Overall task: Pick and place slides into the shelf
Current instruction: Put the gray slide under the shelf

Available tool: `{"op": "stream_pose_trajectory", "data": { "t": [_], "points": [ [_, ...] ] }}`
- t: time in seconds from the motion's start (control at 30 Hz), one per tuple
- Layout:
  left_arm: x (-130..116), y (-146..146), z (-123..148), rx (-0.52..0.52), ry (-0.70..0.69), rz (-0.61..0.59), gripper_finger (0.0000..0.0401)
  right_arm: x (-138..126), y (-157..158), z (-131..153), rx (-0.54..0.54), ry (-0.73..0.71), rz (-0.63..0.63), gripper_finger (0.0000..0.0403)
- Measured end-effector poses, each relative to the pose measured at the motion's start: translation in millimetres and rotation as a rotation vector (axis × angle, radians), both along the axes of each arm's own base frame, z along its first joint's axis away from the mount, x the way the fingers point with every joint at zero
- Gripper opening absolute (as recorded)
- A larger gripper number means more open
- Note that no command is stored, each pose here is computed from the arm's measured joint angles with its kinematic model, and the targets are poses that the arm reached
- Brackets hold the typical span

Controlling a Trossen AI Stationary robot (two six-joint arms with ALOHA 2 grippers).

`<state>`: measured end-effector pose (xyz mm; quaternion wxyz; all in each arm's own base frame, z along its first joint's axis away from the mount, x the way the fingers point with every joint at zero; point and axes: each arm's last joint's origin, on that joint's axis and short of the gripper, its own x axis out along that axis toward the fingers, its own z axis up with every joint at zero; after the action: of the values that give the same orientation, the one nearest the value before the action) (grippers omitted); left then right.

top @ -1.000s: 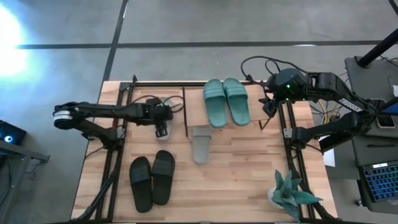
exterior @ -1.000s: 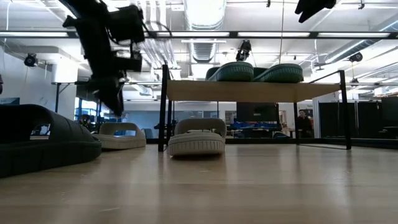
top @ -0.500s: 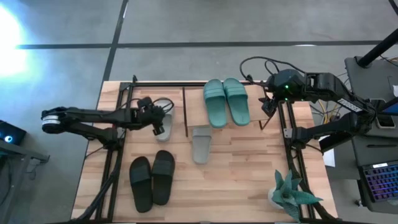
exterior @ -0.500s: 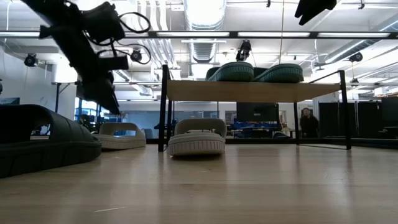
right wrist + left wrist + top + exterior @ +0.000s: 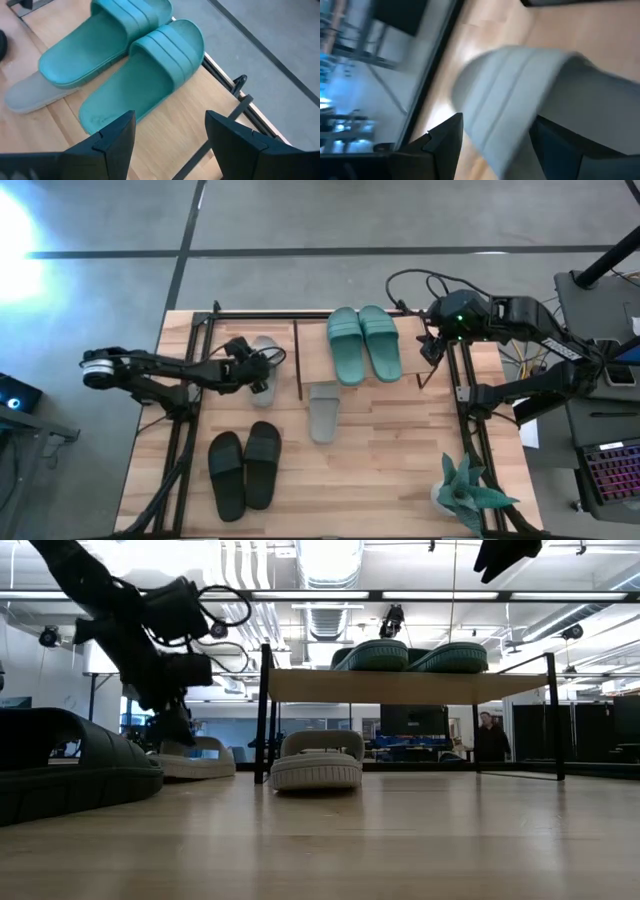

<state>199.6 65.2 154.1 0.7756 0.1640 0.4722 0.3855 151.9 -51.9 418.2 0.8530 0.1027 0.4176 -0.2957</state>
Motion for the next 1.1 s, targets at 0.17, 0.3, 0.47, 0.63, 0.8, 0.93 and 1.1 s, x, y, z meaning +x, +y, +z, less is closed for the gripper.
{"op": "stream_pose_trajectory", "data": {
  "t": [0.17,0.3,0.47,0.63,0.8,0.93,1.1],
  "points": [
    [8,6,-20,-0.057,0.022,-0.010,0.0209,-1,-3,0,0.000,0.000,-0.022,0.0231],
    [15,10,-24,-0.011,0.054,0.028,0.0198,-2,-4,0,0.002,0.005,-0.025,0.0231],
    [18,18,-21,0.013,0.029,0.069,0.0148,-2,-4,0,0.003,0.005,-0.025,0.0231],
    [13,31,-17,0.033,0.003,0.136,0.0089,-2,-4,0,0.003,0.005,-0.024,0.0231],
    [8,43,-15,0.011,-0.016,0.178,0.0039,-2,-4,0,0.001,0.005,-0.026,0.0231],
    [11,50,-9,-0.035,-0.049,0.166,0.0006,-2,-4,0,-0.009,0.008,-0.034,0.0231],
    [24,55,18,-0.045,-0.118,0.144,0.0002,-2,-4,0,-0.010,0.010,-0.036,0.0231]
  ]
}}
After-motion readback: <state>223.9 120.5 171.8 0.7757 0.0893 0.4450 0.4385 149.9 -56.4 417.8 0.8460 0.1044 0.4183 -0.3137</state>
